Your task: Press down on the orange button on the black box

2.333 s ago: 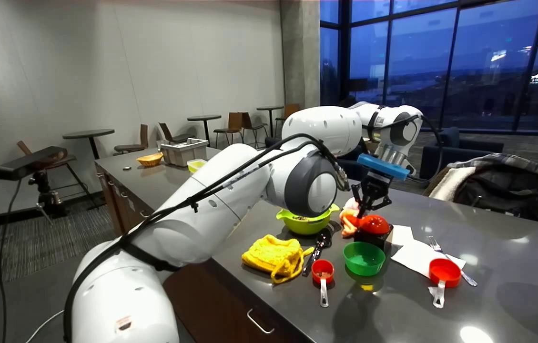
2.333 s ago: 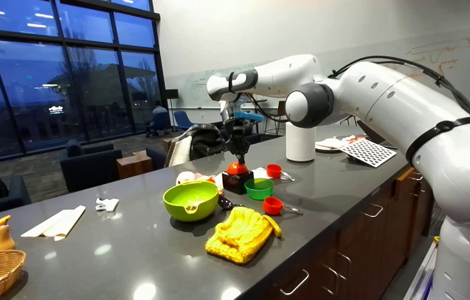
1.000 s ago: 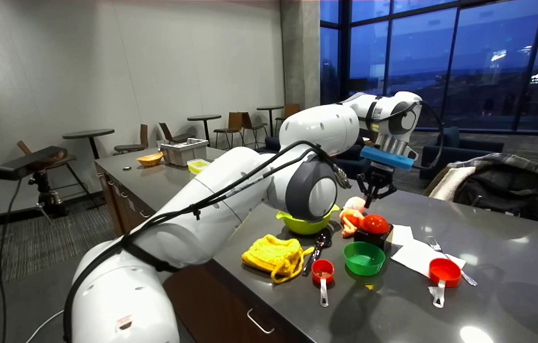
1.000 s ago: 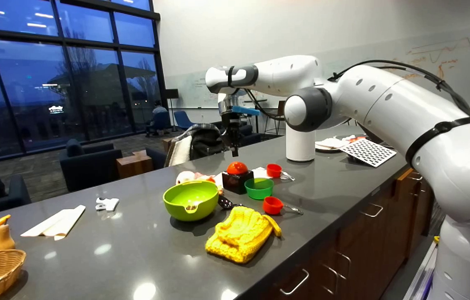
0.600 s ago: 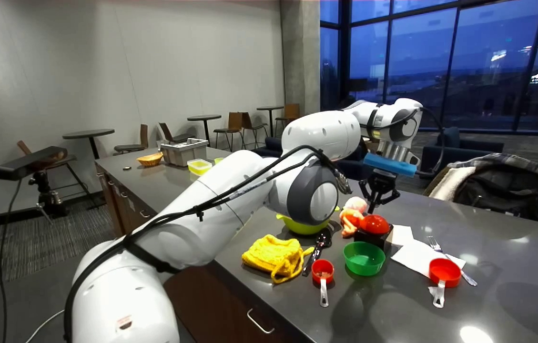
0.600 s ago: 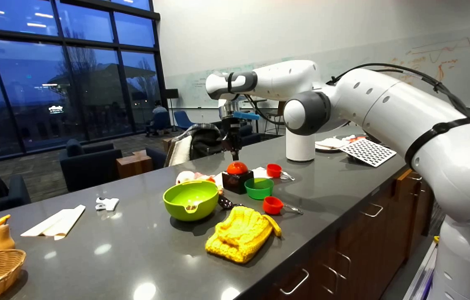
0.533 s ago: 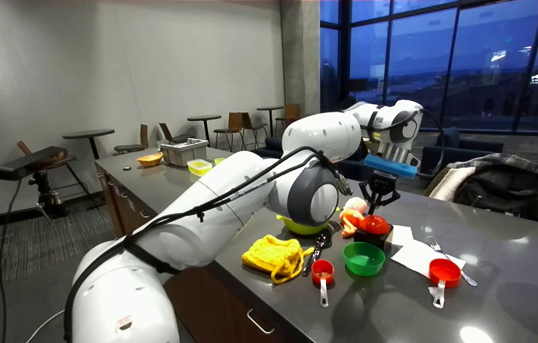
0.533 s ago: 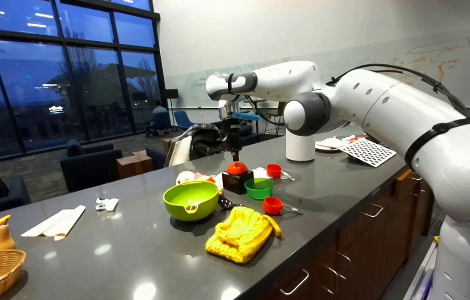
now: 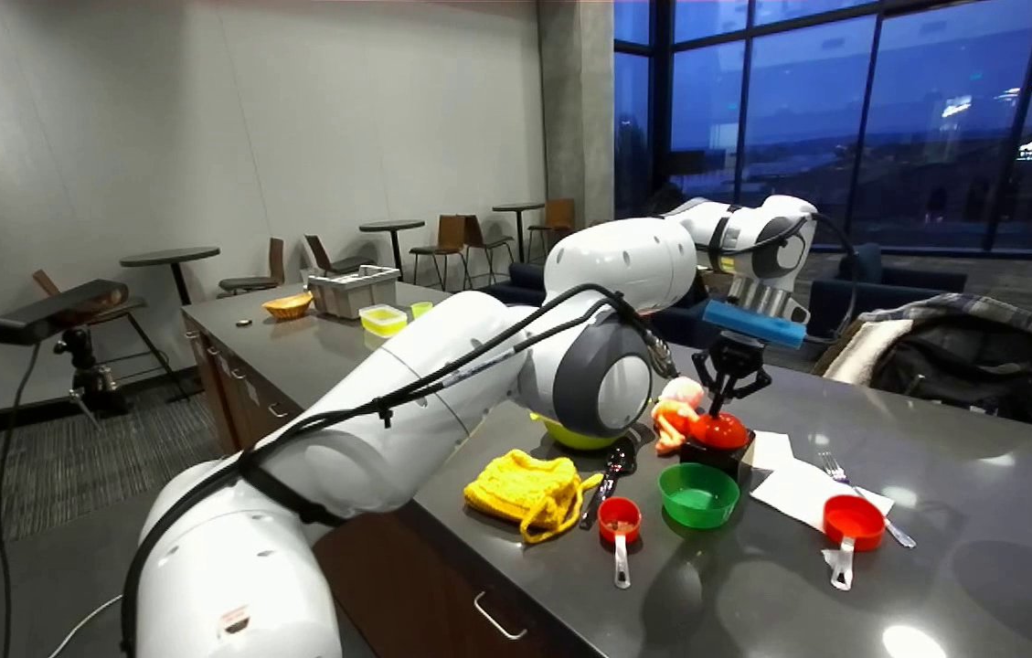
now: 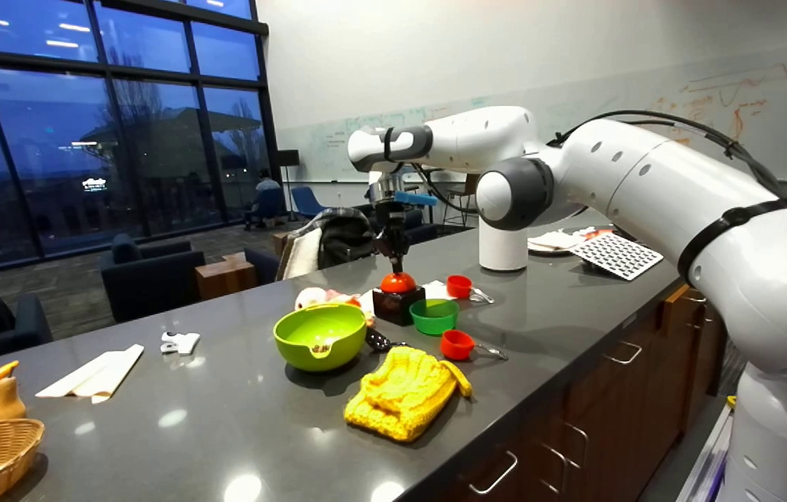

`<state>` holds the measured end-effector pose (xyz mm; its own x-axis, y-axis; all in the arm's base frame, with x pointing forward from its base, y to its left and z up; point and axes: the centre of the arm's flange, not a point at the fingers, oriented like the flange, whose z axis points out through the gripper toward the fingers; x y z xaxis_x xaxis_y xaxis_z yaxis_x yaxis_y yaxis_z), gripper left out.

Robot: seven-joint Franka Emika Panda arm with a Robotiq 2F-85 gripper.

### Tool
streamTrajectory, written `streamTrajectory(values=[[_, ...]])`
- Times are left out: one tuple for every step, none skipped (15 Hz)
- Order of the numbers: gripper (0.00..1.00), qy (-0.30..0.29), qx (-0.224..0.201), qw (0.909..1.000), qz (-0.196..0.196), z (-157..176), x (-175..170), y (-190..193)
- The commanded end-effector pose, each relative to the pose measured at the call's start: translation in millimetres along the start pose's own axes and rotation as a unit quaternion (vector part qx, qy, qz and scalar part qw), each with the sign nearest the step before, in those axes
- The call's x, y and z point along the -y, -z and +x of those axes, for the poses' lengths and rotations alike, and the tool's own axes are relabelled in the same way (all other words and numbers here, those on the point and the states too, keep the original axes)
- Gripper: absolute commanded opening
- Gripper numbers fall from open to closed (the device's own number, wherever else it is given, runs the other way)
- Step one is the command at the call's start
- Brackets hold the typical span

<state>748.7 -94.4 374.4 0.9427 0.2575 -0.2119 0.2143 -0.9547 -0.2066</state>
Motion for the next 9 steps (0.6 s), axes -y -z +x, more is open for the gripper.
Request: streamTrajectory(values=[[0.00, 0.007, 0.004, 0.9999, 0.009, 33.0, -23.4, 9.6], [0.00, 0.007, 0.005, 0.9999, 0.012, 33.1, -24.8, 7.8], [0.00, 0.007, 0.007, 0.9999, 0.014, 33.9, -27.0, 5.2], [0.00, 0.006, 0.010, 0.9998, 0.018, 33.1, -27.8, 3.0], [0.00, 0.005, 0.012, 0.9997, 0.020, 32.9, -29.4, 0.5], [0.00, 0.005, 0.014, 0.9997, 0.021, 34.2, -30.9, -2.3], [0.00, 0.004, 0.017, 0.9996, 0.024, 33.4, -31.3, -4.1], [0.00, 0.003, 0.019, 0.9995, 0.024, 33.8, -32.2, -6.4], [0.00, 0.003, 0.021, 0.9995, 0.025, 34.4, -32.9, -7.5]])
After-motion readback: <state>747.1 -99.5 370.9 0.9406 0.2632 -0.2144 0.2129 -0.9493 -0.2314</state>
